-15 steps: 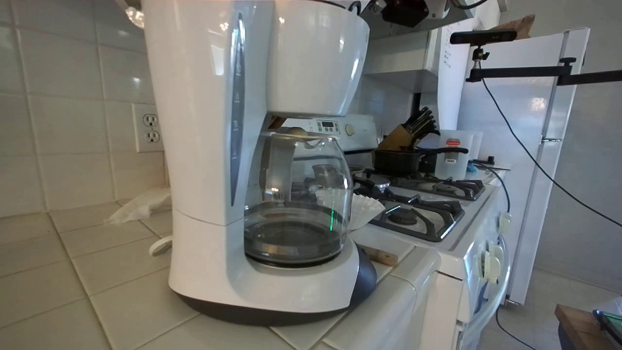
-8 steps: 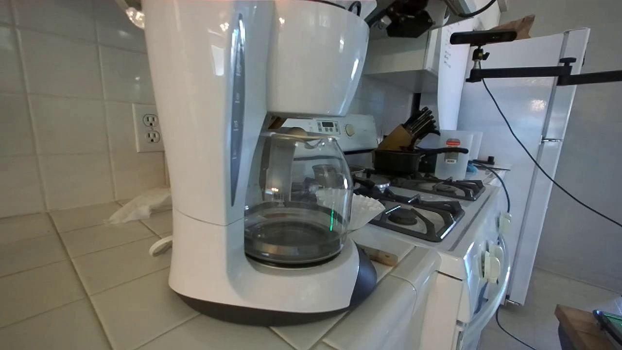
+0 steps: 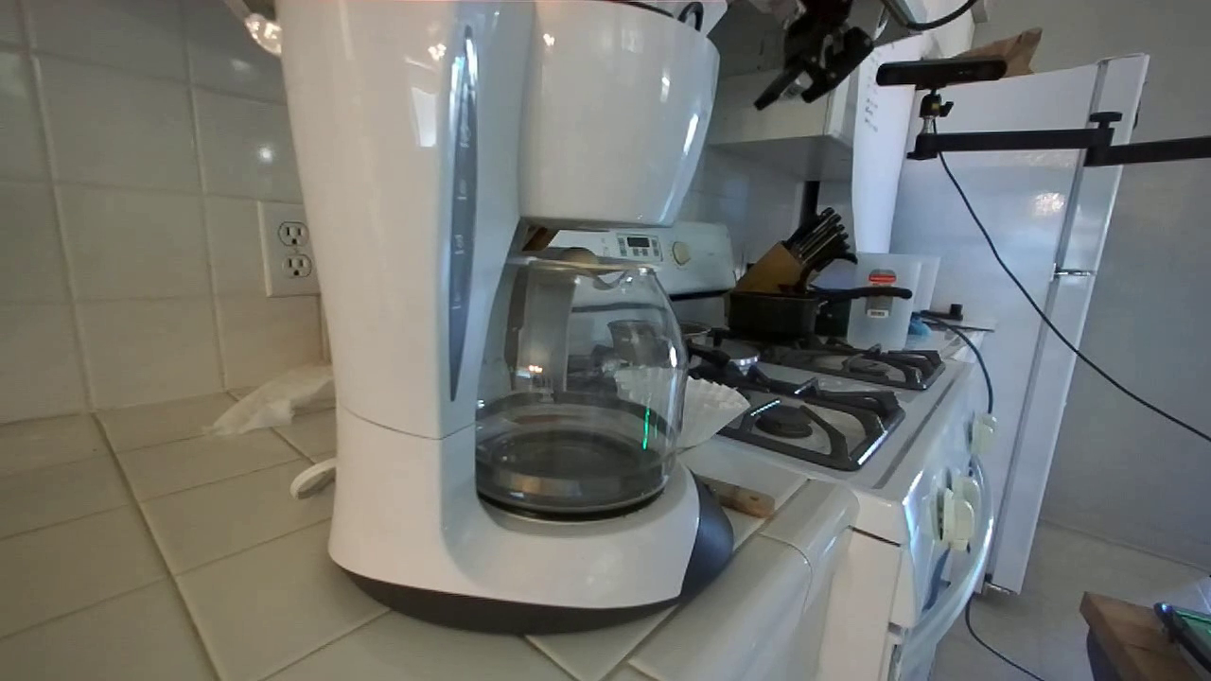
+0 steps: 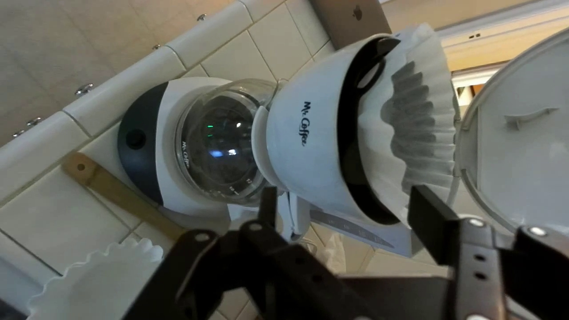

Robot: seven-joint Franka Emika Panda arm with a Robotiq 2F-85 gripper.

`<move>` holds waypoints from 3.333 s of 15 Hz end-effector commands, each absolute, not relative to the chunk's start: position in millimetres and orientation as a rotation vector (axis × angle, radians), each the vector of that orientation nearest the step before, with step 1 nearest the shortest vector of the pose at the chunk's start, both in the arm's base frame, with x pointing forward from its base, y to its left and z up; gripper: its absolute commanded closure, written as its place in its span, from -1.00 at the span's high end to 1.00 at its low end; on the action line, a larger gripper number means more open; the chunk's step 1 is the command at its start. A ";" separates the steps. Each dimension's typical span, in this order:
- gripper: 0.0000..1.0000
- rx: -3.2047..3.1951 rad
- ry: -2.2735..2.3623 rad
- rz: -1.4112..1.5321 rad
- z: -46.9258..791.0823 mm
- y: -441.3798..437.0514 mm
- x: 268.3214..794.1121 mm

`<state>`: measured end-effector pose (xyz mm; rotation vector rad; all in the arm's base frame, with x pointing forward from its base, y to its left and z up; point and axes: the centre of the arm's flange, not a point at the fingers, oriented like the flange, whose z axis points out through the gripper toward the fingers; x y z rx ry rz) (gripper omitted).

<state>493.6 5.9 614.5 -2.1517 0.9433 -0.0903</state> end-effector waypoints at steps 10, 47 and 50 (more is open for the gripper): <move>1.00 -2.469 0.441 -0.266 700.2 80.5 442.7; -0.98 -3.089 -0.163 -0.532 650.8 171.2 518.9; -1.00 -3.089 -0.162 -0.532 650.9 171.2 519.0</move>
